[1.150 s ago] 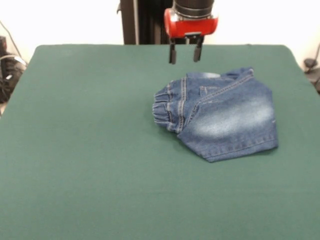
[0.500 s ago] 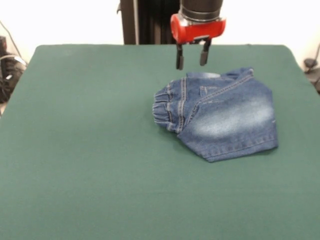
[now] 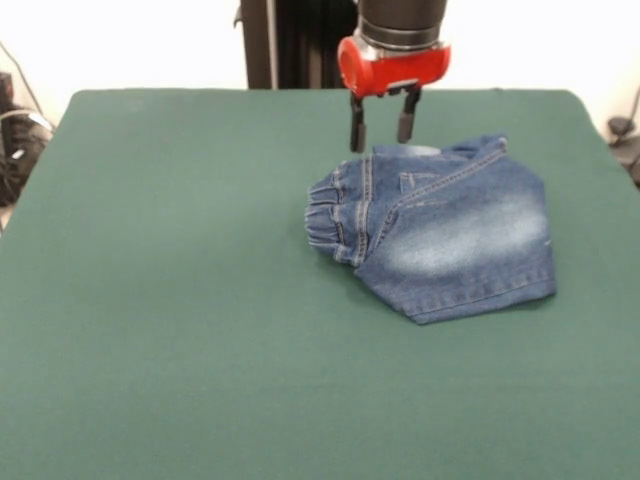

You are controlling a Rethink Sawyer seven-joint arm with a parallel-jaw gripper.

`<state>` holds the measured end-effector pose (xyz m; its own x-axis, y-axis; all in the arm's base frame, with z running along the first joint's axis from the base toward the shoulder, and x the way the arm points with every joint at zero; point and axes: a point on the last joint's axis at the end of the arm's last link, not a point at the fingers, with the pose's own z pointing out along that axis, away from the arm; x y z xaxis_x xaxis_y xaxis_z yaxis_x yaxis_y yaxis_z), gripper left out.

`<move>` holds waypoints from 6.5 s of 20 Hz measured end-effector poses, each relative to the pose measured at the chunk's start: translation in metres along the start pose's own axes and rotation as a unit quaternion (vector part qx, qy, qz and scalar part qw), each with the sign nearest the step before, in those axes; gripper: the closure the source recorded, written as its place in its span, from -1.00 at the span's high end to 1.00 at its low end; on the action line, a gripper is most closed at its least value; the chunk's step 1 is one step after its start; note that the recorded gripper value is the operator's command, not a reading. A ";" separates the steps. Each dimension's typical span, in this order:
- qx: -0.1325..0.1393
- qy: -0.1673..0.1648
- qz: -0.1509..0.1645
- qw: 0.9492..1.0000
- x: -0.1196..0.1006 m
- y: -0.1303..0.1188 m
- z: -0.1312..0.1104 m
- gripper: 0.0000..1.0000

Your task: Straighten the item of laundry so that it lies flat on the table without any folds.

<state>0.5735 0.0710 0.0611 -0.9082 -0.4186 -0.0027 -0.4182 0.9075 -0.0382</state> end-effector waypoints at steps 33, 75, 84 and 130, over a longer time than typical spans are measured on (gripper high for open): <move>-0.018 0.024 -0.031 0.999 0.003 0.018 0.059 -1.00; 0.042 0.007 -0.022 0.999 0.041 -0.087 0.037 -1.00; 0.034 -0.001 -0.024 0.999 0.036 -0.083 0.035 -1.00; 0.044 0.029 -0.064 0.997 0.080 -0.165 -0.013 -1.00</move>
<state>0.5697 -0.1123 0.0800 -0.8483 -0.5253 0.0663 -0.5295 0.8397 -0.1210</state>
